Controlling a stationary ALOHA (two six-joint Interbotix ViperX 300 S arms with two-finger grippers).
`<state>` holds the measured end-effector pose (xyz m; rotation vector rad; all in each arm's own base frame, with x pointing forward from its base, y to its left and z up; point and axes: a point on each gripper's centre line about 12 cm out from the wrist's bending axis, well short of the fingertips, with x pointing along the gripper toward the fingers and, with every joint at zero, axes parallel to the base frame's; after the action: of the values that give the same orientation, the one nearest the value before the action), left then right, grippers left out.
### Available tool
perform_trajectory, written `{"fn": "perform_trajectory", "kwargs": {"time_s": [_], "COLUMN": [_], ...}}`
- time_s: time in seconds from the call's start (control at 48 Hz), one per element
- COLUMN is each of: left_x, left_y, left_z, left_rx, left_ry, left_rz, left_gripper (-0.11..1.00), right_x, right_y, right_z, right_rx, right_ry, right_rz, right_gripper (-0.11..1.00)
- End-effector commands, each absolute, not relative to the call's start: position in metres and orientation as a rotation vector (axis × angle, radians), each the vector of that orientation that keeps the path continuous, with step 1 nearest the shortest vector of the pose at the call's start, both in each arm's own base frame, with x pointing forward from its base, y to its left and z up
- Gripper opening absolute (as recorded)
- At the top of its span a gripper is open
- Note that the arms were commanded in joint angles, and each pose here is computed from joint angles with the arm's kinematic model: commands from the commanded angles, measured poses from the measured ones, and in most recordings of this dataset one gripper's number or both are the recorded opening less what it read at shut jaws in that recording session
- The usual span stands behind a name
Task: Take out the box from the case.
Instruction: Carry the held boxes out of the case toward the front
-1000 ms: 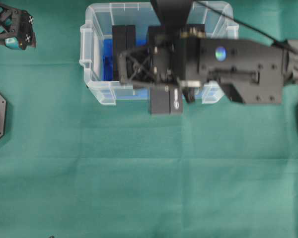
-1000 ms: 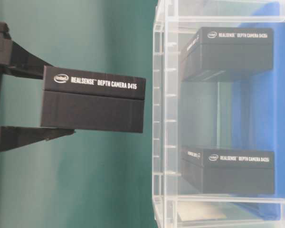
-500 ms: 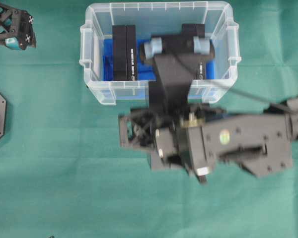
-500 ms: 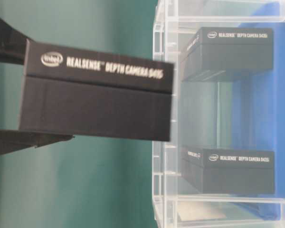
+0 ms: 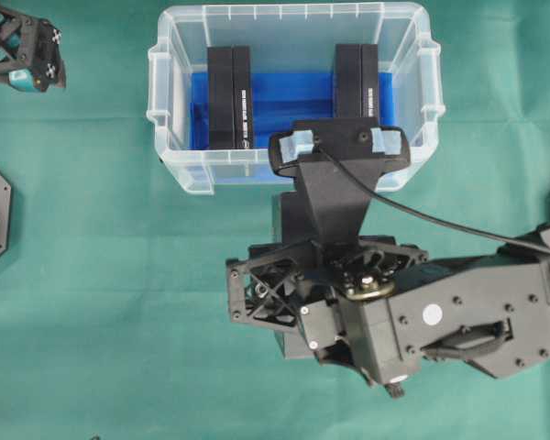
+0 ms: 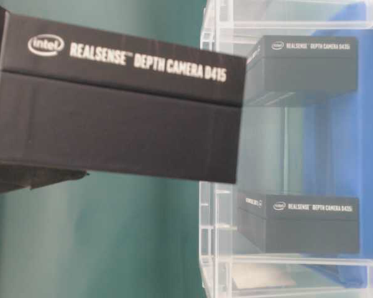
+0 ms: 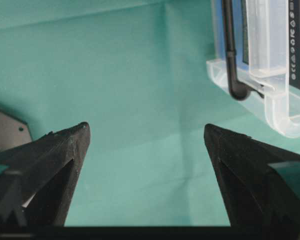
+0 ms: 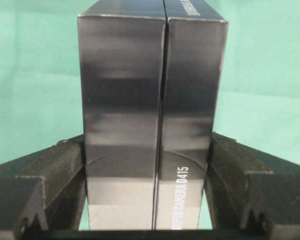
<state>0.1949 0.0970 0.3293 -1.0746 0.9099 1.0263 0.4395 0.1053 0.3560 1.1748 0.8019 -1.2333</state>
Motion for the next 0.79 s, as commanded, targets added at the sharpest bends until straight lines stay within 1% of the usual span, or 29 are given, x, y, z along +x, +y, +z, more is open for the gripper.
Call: {"fn": "perform_trajectory", "kwargs": {"time_s": [0.0,0.354,0.604,0.771], "left_x": [0.194,0.194,0.192,0.19], "left_y": [0.097,0.097,0.096,0.095], "left_z": [0.335,0.335,0.334,0.334], "left_rx": [-1.072,-1.071,-1.071,-1.071], "left_ry": [0.886,0.89,0.889,0.891], "left_rz": [1.017,1.017,1.017,1.018], "left_gripper": [0.94,0.94,0.94,0.94], "right_x": [0.437,0.45,0.453,0.456], "right_y": [0.106,0.114,0.119,0.121], "right_z": [0.371,0.34,0.302,0.275], "right_rx": [1.206,1.179,1.151,1.172], "right_ry": [0.78,0.844,0.912,0.916], "right_rz": [-1.197,-1.229,-1.253,-1.238], "right_gripper": [0.67,0.67,0.67,0.67]}}
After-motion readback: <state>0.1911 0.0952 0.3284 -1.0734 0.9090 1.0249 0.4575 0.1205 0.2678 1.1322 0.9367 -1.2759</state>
